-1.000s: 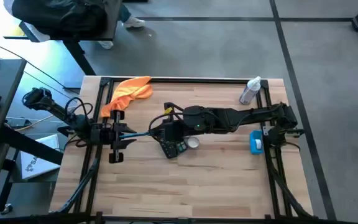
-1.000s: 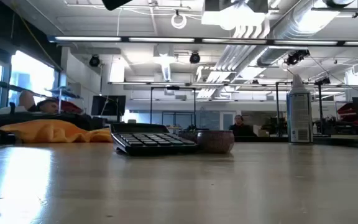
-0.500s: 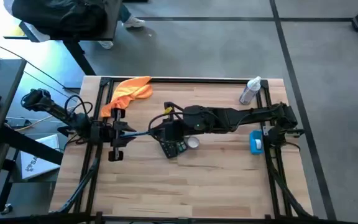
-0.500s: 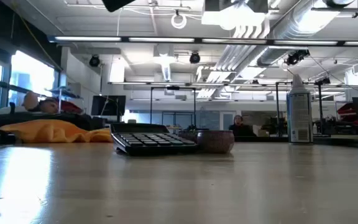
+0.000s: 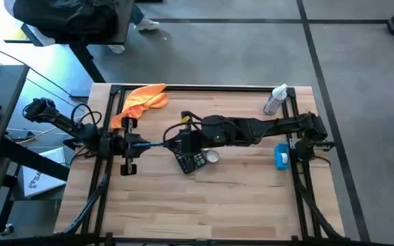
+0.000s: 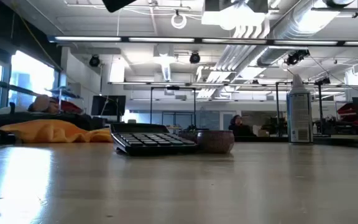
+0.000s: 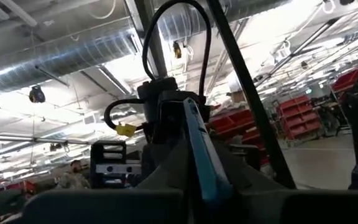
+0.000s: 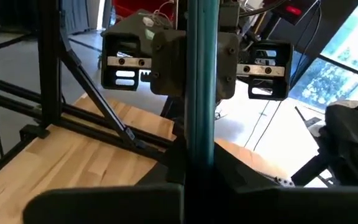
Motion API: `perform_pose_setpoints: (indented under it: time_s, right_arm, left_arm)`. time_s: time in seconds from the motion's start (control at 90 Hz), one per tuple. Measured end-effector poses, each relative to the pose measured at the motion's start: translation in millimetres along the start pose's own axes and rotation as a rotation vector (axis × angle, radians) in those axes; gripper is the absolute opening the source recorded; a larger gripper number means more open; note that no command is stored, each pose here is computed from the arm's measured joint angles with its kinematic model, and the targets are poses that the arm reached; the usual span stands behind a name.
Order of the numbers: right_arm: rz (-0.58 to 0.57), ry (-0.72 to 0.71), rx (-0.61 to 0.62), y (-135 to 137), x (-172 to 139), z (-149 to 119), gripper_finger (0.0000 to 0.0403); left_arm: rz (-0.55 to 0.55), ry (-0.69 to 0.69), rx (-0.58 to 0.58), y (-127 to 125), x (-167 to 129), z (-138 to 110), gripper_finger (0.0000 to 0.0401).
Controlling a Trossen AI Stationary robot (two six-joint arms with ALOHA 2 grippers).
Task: Apply microfiber cloth
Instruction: Spray the back of the black tablet using the white spray bottle
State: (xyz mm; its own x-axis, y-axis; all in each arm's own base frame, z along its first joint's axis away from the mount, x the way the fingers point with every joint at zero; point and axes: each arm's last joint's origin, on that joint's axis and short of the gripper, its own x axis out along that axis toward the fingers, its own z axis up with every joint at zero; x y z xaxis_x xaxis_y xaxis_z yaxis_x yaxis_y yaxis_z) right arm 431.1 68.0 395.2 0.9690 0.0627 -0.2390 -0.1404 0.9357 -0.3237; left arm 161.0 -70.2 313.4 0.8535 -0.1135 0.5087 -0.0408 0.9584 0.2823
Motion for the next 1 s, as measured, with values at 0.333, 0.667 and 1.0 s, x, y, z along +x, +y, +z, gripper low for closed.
perform_pose_setpoints:
  time_s: [0.333,0.667,1.0]
  right_arm:
    - [-0.142,0.097,0.062,-3,-1,-6,0.0171]
    - [-0.388,0.345,0.038,-5,-6,-25,0.0255]
    - [-0.663,0.514,0.267,-25,-52,-32,0.0259]
  left_arm:
    - [0.051,0.07,-0.019,0,-6,4,0.0009]
    - [0.106,0.204,0.017,7,-21,9,0.0008]
    - [0.193,0.314,0.056,11,-43,-6,0.0008]
